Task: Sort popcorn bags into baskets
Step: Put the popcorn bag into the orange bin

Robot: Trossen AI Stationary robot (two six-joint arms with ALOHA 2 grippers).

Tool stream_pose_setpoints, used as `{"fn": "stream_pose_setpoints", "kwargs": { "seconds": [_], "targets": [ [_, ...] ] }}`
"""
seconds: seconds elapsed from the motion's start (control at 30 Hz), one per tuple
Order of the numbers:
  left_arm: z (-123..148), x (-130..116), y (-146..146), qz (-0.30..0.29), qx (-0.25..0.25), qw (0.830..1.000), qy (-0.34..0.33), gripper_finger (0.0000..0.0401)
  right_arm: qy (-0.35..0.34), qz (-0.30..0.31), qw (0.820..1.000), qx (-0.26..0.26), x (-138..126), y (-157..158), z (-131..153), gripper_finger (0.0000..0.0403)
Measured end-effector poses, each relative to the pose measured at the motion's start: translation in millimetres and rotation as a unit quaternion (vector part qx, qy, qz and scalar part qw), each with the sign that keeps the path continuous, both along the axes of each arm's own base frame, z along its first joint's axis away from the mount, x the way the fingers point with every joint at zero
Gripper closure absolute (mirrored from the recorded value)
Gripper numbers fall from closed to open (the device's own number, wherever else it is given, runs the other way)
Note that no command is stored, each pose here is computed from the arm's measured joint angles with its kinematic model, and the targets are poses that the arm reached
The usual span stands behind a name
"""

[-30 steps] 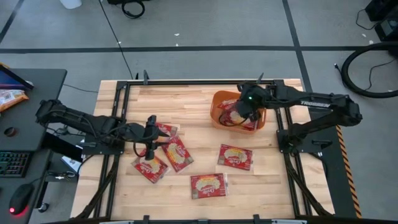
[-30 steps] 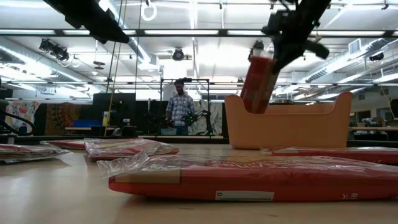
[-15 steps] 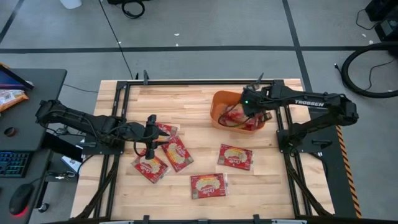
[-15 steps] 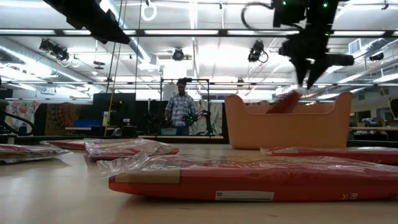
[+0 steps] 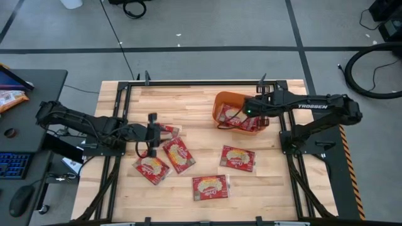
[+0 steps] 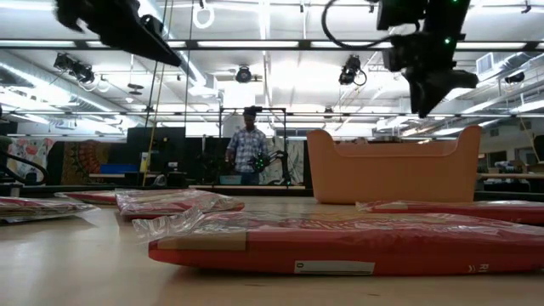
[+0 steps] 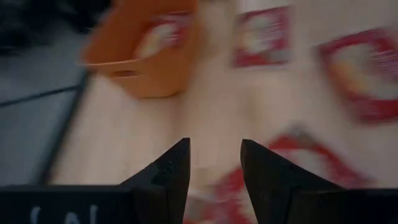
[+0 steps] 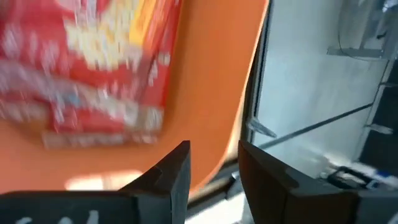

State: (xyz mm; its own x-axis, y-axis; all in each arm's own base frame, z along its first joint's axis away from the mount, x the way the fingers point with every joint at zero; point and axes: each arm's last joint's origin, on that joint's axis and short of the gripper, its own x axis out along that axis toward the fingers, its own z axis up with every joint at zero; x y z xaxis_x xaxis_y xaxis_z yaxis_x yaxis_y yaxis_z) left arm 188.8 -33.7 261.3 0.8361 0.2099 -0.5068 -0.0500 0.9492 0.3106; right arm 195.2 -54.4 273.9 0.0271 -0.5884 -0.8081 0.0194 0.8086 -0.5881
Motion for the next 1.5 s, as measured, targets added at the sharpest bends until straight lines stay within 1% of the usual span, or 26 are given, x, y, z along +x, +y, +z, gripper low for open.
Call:
{"fn": "stream_pose_setpoints", "kwargs": {
  "seconds": [0.1, 0.13, 0.2, 0.3, 0.4, 0.47, 0.53, 0.67, 0.8, 0.93, 1.1, 1.27, 1.37, 1.43, 1.5],
  "targets": [
    [0, -1, 11, 0.071, 0.044, 0.997, 0.002, 0.0255, -0.055, -0.030, 0.998, -0.002, 5, 6, 8, 0.0266],
    [-1, -1, 15, 0.087, 0.049, 0.995, 0.007, 0.0255, -0.078, -0.045, 0.996, -0.002, 7, 8, 12, 0.0266],
    [-4, -2, 22, 0.098, 0.046, 0.994, 0.028, 0.0255, -0.124, -0.073, 0.990, 0.000, 10, 11, 23, 0.0267],
    [-14, -1, 33, 0.086, 0.014, 0.993, 0.076, 0.0255, -0.194, -0.102, 0.975, 0.027, 15, 17, 39, 0.0270],
    [-26, 2, 38, 0.059, -0.012, 0.989, 0.135, 0.0255, -0.261, -0.101, 0.957, 0.071, 25, 25, 47, 0.0270],
    [-35, 6, 39, 0.034, -0.005, 0.984, 0.175, 0.0255, -0.297, -0.099, 0.946, 0.084, 30, 31, 47, 0.0270],
    [-44, 10, 39, 0.009, 0.022, 0.977, 0.211, 0.0254, -0.327, -0.100, 0.935, 0.092, 35, 36, 45, 0.0270],
    [-58, 19, 33, -0.023, 0.043, 0.967, 0.249, 0.0236, -0.358, -0.080, 0.924, 0.105, 42, 48, 41, 0.0270],
    [-70, 26, 24, -0.063, 0.061, 0.955, 0.282, 0.0197, -0.374, -0.065, 0.918, 0.115, 46, 57, 34, 0.0270],
    [-85, 29, 14, -0.119, 0.078, 0.933, 0.331, 0.0173, -0.374, -0.057, 0.918, 0.118, 47, 61, 24, 0.0270],
    [-102, 32, -2, -0.158, 0.116, 0.908, 0.371, 0.0177, -0.365, -0.062, 0.920, 0.127, 46, 62, 11, 0.0270],
    [-115, 32, -18, -0.161, 0.203, 0.882, 0.393, 0.0196, -0.364, -0.064, 0.920, 0.134, 46, 62, 7, 0.0270],
    [-122, 32, -25, -0.161, 0.229, 0.872, 0.402, 0.0203, -0.364, -0.064, 0.919, 0.135, 46, 62, 6, 0.0270],
    [-126, 32, -30, -0.156, 0.239, 0.869, 0.404, 0.0207, -0.366, -0.067, 0.918, 0.136, 46, 62, 6, 0.0270],
    [-129, 33, -35, -0.143, 0.259, 0.868, 0.400, 0.0210, -0.370, -0.074, 0.915, 0.140, 46, 63, 6, 0.0270]
  ]
}}
